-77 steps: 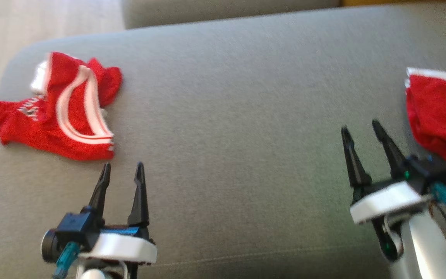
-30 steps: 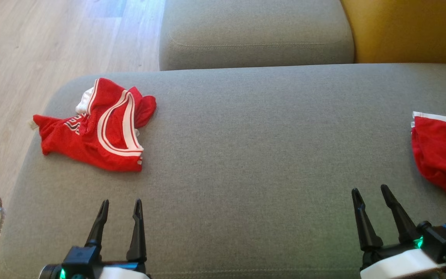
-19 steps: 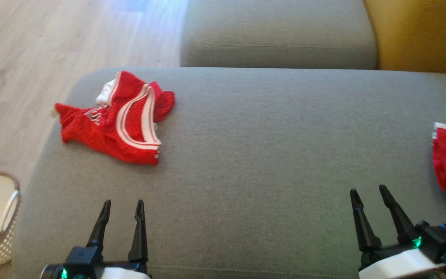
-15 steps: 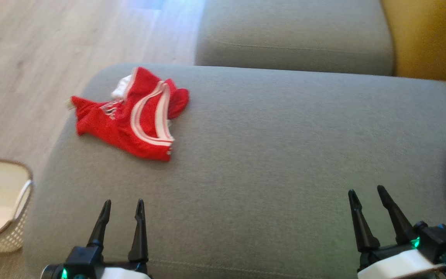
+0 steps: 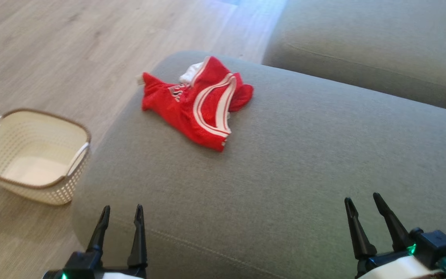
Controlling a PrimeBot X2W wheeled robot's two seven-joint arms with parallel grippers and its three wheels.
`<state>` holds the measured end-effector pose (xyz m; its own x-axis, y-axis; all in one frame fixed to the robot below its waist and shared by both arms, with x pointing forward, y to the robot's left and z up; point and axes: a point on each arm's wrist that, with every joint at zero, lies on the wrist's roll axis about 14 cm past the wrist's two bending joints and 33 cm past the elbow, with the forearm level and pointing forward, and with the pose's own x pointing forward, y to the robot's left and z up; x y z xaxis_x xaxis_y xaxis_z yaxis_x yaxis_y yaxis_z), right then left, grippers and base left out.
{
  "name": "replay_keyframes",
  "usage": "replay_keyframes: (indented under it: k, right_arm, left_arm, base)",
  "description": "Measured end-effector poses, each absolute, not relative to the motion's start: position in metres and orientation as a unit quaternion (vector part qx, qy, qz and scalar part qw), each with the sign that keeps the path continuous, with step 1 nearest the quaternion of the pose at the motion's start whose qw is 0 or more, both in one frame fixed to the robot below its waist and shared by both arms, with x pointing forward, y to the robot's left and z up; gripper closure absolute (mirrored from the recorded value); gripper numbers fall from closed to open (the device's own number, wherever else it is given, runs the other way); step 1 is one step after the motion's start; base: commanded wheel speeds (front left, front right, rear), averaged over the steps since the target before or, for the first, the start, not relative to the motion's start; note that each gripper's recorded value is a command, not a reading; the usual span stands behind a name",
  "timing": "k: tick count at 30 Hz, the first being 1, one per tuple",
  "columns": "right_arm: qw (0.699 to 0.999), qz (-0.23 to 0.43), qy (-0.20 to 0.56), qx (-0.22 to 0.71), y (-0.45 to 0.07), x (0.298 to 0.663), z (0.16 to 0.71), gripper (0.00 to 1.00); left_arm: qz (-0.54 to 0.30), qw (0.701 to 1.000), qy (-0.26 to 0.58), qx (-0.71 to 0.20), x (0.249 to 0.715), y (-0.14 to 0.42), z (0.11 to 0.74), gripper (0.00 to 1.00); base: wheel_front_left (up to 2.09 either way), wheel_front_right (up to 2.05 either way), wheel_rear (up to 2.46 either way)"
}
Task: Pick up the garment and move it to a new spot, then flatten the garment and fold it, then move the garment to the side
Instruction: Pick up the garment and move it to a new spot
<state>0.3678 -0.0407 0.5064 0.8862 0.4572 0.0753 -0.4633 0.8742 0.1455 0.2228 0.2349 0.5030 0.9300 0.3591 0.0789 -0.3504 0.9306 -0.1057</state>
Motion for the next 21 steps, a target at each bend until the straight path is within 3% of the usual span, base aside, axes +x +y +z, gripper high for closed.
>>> replay_keyframes:
  k: [11, 17, 21]
  right_arm:
    - [0.964, 0.255, 0.012, 0.080, -0.027, 0.377, 0.484, 0.00]
    - [0.966, 0.246, 0.020, 0.073, -0.030, 0.391, 0.472, 0.00]
    - [0.968, 0.238, 0.026, 0.069, -0.034, 0.402, 0.463, 0.00]
  left_arm:
    - [0.221, 0.973, -0.037, -0.048, 0.226, 0.260, 0.501, 0.00]
    - [0.188, 0.978, -0.089, -0.029, 0.289, 0.278, 0.539, 0.00]
    - [0.140, 0.988, -0.062, -0.014, 0.341, 0.279, 0.535, 0.00]
  base:
    - [0.00, 0.00, 0.00]
    - [0.00, 0.00, 0.00]
    - [0.00, 0.00, 0.00]
